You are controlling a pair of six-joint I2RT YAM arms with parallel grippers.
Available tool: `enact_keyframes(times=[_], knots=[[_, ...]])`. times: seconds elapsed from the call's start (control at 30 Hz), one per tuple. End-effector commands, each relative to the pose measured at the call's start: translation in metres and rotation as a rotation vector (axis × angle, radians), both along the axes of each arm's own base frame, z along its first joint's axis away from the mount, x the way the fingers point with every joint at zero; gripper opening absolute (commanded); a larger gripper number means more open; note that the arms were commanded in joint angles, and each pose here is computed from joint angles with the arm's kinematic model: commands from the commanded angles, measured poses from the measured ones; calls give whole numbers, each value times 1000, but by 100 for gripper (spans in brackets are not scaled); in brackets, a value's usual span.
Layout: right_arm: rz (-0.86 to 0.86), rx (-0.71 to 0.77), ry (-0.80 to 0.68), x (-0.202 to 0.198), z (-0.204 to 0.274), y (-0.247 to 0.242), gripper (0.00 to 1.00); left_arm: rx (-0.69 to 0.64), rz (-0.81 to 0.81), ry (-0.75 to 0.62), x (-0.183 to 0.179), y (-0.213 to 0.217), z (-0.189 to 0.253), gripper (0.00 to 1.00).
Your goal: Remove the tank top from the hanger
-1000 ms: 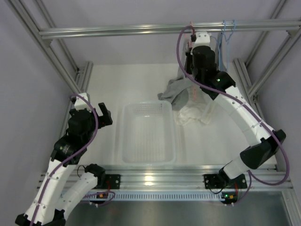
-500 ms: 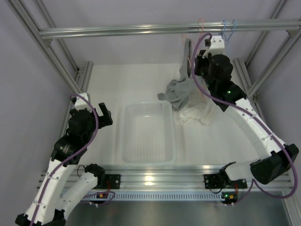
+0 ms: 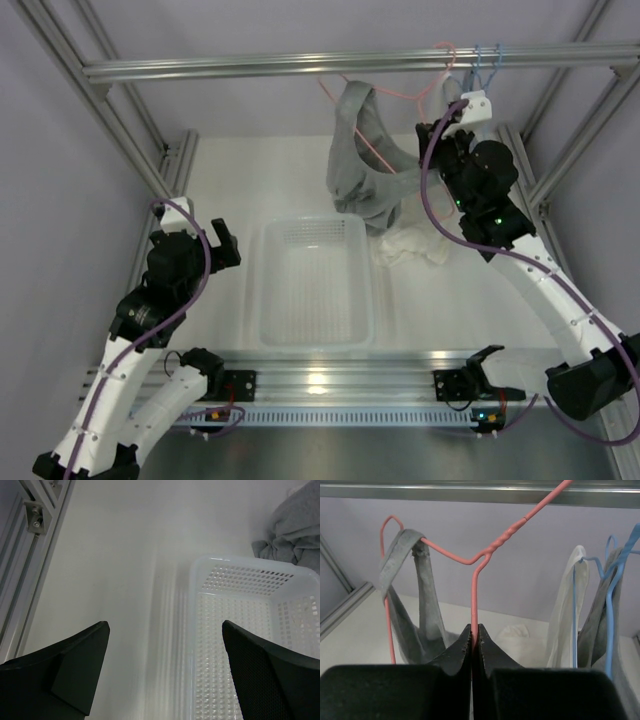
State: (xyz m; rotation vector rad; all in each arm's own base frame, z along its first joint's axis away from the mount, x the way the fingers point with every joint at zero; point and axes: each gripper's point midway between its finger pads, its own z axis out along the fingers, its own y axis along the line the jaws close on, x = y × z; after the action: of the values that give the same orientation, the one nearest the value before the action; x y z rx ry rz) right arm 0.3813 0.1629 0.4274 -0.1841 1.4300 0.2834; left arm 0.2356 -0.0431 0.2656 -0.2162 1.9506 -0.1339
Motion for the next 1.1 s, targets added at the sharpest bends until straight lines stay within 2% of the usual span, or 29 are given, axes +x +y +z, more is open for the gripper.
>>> enact_keyframes(times=[0.0,0.23,0.47,0.8,1.07], knots=[[13,67,-163,-25,50,-10,0,-8,-6,-36,6,-3,7,99],[-43,21,-155,-22,43,-20,0,-3,-3,-29,7,-3,5,99],[-113,-92,-119,4,31,-22,0,-2,-3,-28,7,-3,5,99],[-151,-189,-151,14,46,-25,0,-2,-4,-26,7,-3,5,99],[-131,-145,-179,-1,57,-26,0,2,-6,-19,9,-4,3,99]])
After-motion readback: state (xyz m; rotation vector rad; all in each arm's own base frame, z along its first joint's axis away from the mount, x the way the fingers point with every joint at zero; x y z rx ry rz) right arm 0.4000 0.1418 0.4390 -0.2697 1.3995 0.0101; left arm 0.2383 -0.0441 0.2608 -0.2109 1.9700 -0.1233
